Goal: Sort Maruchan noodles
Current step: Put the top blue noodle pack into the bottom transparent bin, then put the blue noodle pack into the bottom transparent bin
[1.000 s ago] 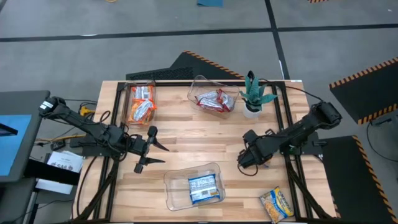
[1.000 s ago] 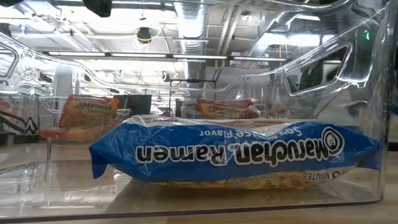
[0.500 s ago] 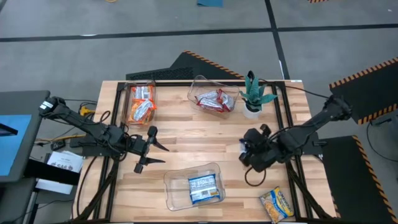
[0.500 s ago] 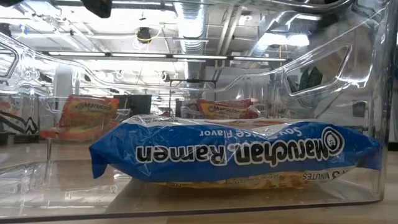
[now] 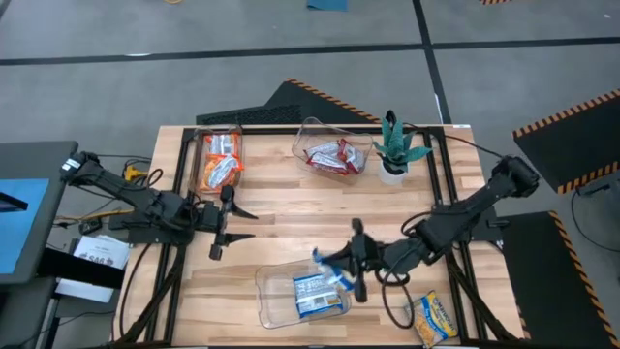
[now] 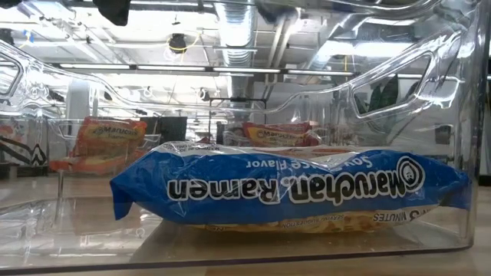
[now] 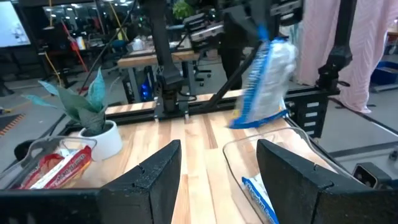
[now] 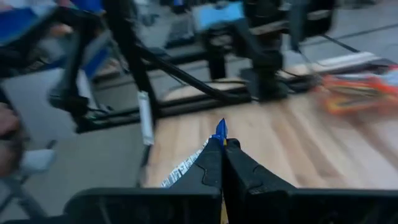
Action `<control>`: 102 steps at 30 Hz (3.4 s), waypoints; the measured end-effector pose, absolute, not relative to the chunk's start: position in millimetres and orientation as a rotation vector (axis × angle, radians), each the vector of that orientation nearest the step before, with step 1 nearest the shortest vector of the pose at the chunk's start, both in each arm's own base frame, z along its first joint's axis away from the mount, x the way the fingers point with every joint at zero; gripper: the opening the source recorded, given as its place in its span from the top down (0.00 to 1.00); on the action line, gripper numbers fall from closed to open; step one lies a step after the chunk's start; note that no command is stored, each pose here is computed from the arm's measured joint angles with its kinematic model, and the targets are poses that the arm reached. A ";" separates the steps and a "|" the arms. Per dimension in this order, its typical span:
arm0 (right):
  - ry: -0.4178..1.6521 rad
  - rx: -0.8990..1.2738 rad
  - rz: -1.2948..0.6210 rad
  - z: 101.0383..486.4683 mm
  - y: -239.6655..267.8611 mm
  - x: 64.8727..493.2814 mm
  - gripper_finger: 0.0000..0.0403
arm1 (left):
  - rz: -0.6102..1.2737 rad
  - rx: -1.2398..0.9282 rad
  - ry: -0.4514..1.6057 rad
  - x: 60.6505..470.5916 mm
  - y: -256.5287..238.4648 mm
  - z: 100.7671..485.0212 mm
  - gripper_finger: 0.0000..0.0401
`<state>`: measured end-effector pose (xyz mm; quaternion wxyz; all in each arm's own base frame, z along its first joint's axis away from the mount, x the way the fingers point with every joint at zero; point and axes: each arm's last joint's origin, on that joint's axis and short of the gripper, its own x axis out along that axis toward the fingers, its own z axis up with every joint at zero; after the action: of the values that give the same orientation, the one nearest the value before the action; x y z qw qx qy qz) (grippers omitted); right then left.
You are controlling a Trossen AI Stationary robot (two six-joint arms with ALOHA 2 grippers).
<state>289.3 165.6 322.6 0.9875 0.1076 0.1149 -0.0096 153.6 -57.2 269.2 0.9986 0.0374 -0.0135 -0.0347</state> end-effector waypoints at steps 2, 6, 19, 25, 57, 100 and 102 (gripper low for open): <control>0.215 0.230 0.016 316.5 172.9 296.4 0.95 | -0.070 0.076 -0.024 153.0 -56.9 269.1 0.51; 0.182 0.257 0.079 300.2 189.1 311.2 0.95 | -0.070 0.075 -0.025 153.1 -57.0 269.2 0.51; 0.363 0.194 0.068 262.3 201.4 328.2 0.95 | -0.070 0.058 -0.026 153.1 -57.0 269.3 0.51; 0.459 0.140 0.048 255.6 197.8 322.7 0.92 | -0.071 0.058 -0.027 153.0 -57.0 269.4 0.51; 1.173 0.366 -0.387 283.9 237.2 220.6 0.44 | -0.099 0.052 -0.018 153.0 -57.9 268.4 0.51; 1.744 0.717 -0.596 154.6 256.4 215.0 0.45 | -0.098 0.060 -0.023 153.0 -57.8 269.0 0.51; 1.748 0.709 -0.604 152.2 256.1 215.7 0.45 | -0.098 0.060 -0.023 153.0 -57.8 269.0 0.51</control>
<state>215.7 256.1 152.2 0.5485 0.2995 0.7378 -0.2552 153.0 -57.8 269.0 0.9983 0.0299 -0.0117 -0.0488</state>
